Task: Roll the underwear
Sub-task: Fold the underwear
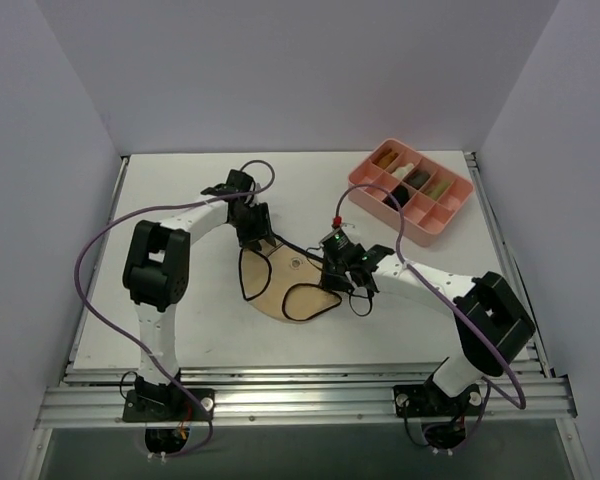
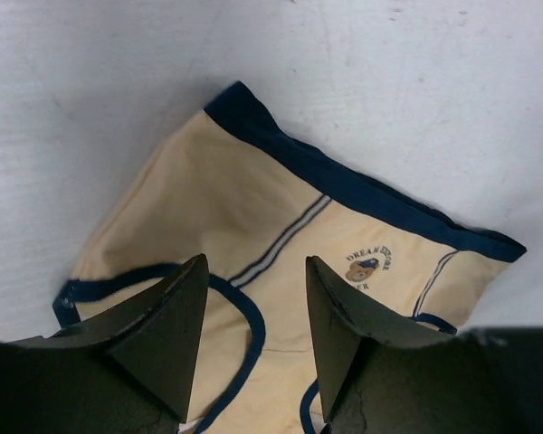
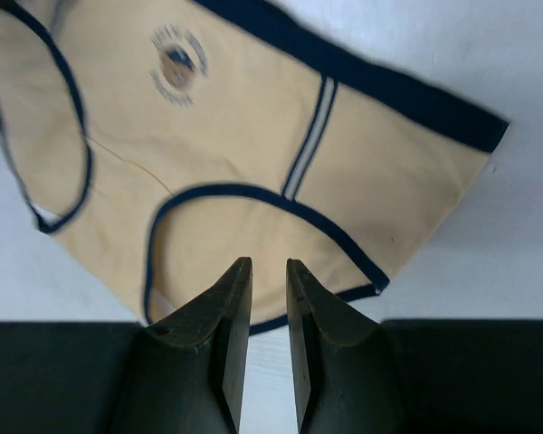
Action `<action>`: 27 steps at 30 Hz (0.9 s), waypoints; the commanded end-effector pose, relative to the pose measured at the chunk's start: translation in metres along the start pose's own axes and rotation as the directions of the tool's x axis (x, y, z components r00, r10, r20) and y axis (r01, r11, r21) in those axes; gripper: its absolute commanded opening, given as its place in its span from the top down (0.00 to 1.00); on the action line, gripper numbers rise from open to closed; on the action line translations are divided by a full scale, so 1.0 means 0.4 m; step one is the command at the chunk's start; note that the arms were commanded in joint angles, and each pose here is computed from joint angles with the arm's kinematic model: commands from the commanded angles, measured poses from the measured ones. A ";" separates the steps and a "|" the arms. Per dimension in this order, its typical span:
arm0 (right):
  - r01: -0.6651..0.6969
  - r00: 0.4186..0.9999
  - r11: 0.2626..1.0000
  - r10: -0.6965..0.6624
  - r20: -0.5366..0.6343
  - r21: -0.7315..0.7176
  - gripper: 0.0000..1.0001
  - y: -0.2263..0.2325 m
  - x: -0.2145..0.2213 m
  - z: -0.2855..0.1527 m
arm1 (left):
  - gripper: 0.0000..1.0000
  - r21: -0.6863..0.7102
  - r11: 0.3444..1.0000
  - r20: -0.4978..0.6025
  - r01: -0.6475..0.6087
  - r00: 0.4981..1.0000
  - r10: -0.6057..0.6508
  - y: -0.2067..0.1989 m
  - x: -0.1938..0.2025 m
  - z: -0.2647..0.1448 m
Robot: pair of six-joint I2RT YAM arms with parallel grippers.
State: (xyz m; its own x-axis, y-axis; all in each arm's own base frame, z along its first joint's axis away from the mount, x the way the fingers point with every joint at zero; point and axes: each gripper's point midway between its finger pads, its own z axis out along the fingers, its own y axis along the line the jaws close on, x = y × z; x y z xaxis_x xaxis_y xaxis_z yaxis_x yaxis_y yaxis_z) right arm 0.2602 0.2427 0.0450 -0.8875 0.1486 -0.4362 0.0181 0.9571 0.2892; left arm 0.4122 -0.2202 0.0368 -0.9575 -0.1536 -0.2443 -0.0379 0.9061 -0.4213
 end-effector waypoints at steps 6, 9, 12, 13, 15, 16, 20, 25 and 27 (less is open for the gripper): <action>-0.178 0.976 0.978 0.162 0.145 0.108 0.78 -0.070 -0.170 -0.048 | 0.43 0.039 0.998 0.218 -0.045 0.975 0.036 -0.084 -0.022 -0.237; -0.196 0.976 0.971 0.180 0.119 0.140 0.76 -0.110 -0.158 -0.021 | 0.43 0.030 0.998 0.186 -0.047 0.982 0.041 -0.076 0.048 -0.232; -0.202 0.978 0.965 0.190 0.091 0.166 0.75 -0.142 -0.135 -0.005 | 0.43 0.019 1.000 0.134 -0.021 0.991 0.018 -0.045 0.108 -0.209; -0.201 0.978 0.966 0.190 0.081 0.163 0.74 -0.142 -0.128 -0.002 | 0.43 0.015 1.000 0.128 -0.019 0.992 0.017 -0.038 0.117 -0.204; -0.205 0.978 0.965 0.197 0.061 0.165 0.74 -0.151 -0.104 0.007 | 0.43 -0.005 1.000 0.109 -0.016 0.994 0.016 -0.019 0.136 -0.192; -0.209 0.978 0.963 0.203 0.055 0.168 0.74 -0.156 -0.094 0.011 | 0.43 -0.013 1.000 0.103 -0.013 0.995 0.015 -0.013 0.139 -0.189; -0.222 0.975 0.956 0.221 0.029 0.194 0.73 -0.181 -0.055 0.031 | 0.43 -0.038 0.999 0.090 -0.013 0.996 0.016 0.006 0.123 -0.179; -0.227 0.973 0.949 0.231 0.005 0.220 0.73 -0.197 -0.031 0.051 | 0.43 -0.046 0.999 0.091 -0.024 0.995 0.028 -0.002 0.085 -0.182; -0.236 0.970 0.946 0.242 -0.001 0.223 0.73 -0.202 -0.019 0.055 | 0.43 -0.058 0.998 0.088 -0.012 0.996 0.017 0.016 0.074 -0.173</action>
State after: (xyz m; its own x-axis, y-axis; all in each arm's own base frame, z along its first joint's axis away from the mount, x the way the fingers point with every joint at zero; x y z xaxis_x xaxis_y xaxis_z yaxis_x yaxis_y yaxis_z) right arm 0.2822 0.1747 0.0130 -0.8595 0.3523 -0.3703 0.2962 0.9338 0.2009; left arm 0.3456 -0.1966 0.0752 -0.9432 -0.1689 -0.2860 -0.0538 0.9273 -0.3703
